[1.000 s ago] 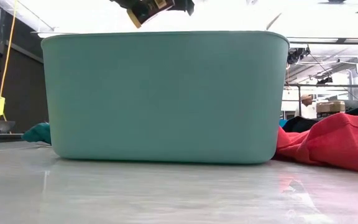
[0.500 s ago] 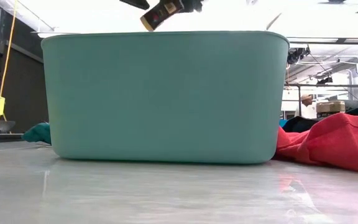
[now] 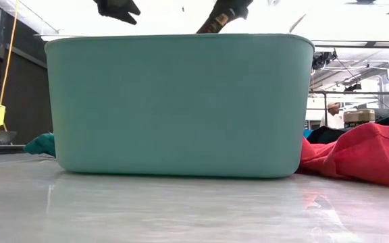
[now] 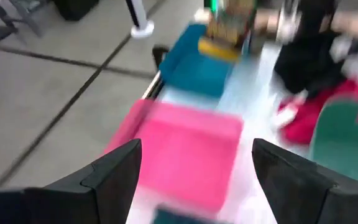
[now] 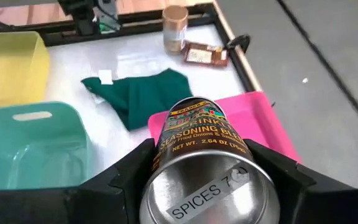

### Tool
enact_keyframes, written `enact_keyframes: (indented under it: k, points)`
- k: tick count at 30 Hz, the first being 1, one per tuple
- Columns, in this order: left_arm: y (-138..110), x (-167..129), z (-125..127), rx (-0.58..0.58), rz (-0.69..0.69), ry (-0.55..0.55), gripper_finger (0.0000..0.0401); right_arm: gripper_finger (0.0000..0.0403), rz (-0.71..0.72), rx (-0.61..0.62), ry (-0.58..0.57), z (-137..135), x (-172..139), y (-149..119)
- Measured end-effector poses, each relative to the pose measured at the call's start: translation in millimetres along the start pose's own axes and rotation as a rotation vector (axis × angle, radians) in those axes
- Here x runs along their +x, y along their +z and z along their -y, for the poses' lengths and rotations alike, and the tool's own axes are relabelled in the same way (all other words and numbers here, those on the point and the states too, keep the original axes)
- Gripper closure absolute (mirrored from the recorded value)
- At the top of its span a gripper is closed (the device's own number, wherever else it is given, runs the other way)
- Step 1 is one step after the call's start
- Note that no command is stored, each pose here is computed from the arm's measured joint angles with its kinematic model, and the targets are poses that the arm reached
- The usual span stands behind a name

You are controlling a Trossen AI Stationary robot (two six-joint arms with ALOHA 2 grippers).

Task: Sort spices by type
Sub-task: Put the top yellow seasoning bottle into the yellow bin

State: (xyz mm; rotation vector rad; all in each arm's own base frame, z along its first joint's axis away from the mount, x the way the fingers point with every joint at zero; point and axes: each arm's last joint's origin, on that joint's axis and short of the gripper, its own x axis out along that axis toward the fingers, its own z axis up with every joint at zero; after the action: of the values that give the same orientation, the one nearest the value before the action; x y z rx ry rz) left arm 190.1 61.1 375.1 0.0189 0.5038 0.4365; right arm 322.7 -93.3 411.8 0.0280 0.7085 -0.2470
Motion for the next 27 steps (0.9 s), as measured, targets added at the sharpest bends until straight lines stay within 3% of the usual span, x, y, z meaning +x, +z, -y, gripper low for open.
enact_keyframes:
  k: [5,8,14,19,27]
  points:
    - [-40,15,8,-0.325,0.333,-0.093,0.0112,0.0195,0.135,0.053,0.066,-3,25,-6]
    - [-51,19,12,-0.524,0.564,-0.188,0.0111,0.0195,0.317,0.104,0.090,-3,35,-1]
    - [-52,13,8,-0.761,0.895,-0.240,0.0111,0.0195,0.715,0.151,0.067,-5,9,29]
    - [-37,13,4,-0.758,1.074,-0.211,0.0111,0.0195,1.026,0.230,0.011,-15,3,49]
    - [10,32,5,-0.653,1.104,-0.221,0.0111,0.0195,1.121,0.330,0.024,-26,30,52]
